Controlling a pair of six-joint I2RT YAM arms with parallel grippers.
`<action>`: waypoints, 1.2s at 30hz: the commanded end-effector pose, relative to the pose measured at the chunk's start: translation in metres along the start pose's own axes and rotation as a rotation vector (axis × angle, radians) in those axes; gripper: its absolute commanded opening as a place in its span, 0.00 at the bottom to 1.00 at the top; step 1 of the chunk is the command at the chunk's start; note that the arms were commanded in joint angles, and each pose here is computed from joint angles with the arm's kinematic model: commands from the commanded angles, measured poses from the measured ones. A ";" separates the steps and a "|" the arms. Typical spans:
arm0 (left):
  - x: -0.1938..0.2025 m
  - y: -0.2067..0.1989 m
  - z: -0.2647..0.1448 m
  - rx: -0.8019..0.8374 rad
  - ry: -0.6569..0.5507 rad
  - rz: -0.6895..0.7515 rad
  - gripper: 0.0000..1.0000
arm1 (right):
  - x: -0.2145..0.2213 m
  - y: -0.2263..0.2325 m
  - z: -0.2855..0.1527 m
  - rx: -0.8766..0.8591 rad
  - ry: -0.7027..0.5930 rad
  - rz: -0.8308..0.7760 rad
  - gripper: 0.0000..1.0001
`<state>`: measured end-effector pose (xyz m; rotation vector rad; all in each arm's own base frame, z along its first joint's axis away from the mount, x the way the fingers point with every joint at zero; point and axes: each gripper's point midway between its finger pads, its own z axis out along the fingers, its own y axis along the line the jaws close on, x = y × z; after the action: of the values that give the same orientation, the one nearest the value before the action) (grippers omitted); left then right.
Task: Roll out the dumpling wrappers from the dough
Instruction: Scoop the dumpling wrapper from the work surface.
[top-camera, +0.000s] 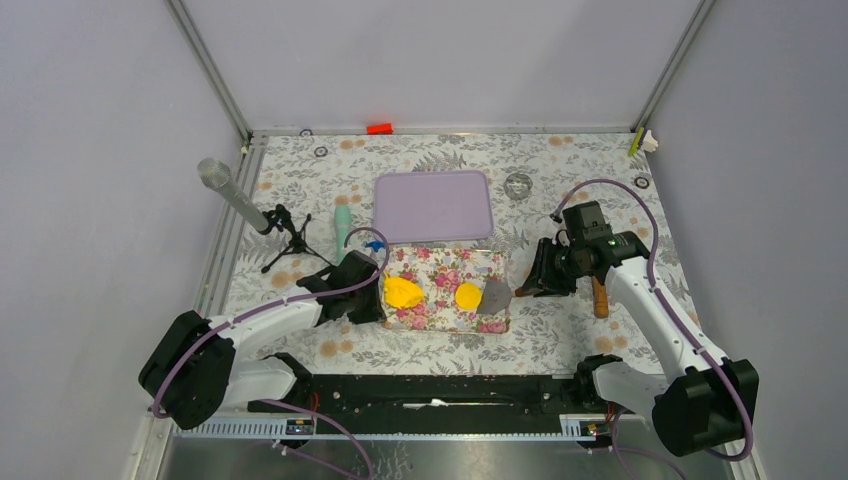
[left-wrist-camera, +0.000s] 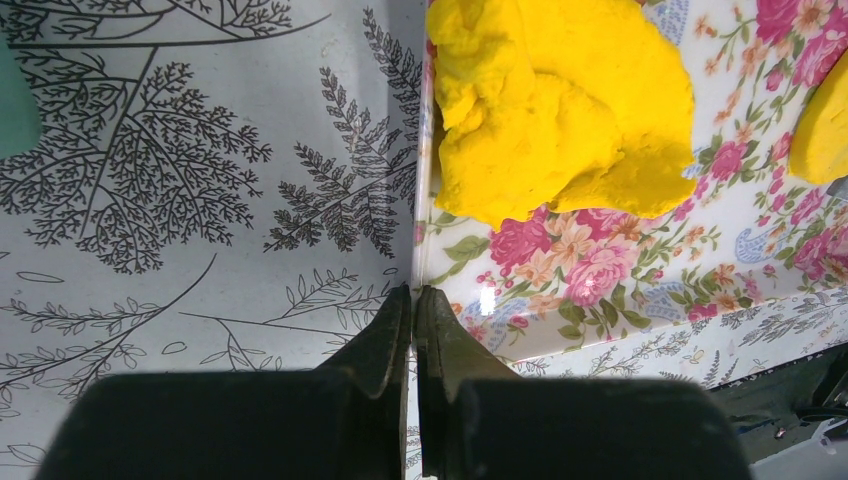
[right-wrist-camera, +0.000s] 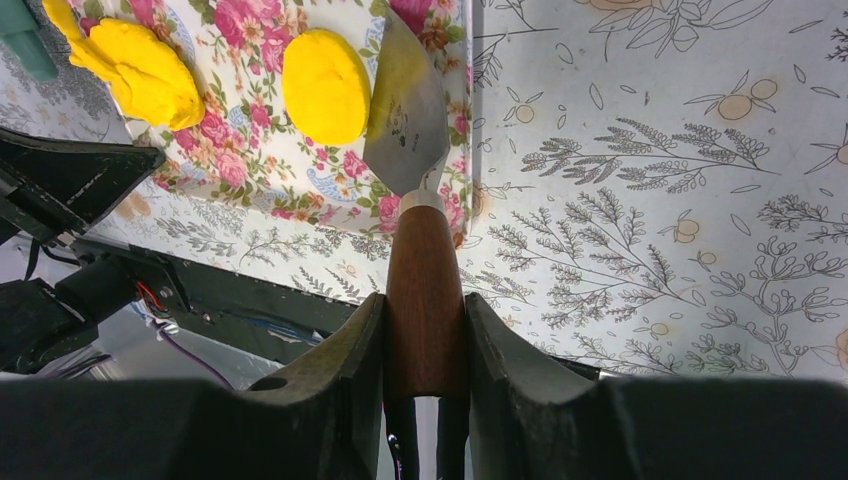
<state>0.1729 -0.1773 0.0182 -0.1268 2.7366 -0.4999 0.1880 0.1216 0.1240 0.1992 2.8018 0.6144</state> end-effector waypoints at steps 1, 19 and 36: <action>-0.012 -0.001 -0.006 -0.014 -0.039 0.010 0.00 | 0.004 -0.008 -0.007 0.058 0.022 0.023 0.00; -0.005 0.001 -0.003 0.001 -0.037 -0.004 0.00 | 0.022 -0.012 -0.003 0.053 0.024 0.131 0.00; -0.004 0.000 0.000 0.002 -0.023 0.008 0.00 | 0.038 -0.023 0.017 0.020 -0.032 0.228 0.00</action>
<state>0.1714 -0.1765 0.0179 -0.1291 2.7310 -0.5072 0.1602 0.1241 0.1113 0.4784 2.7335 0.7110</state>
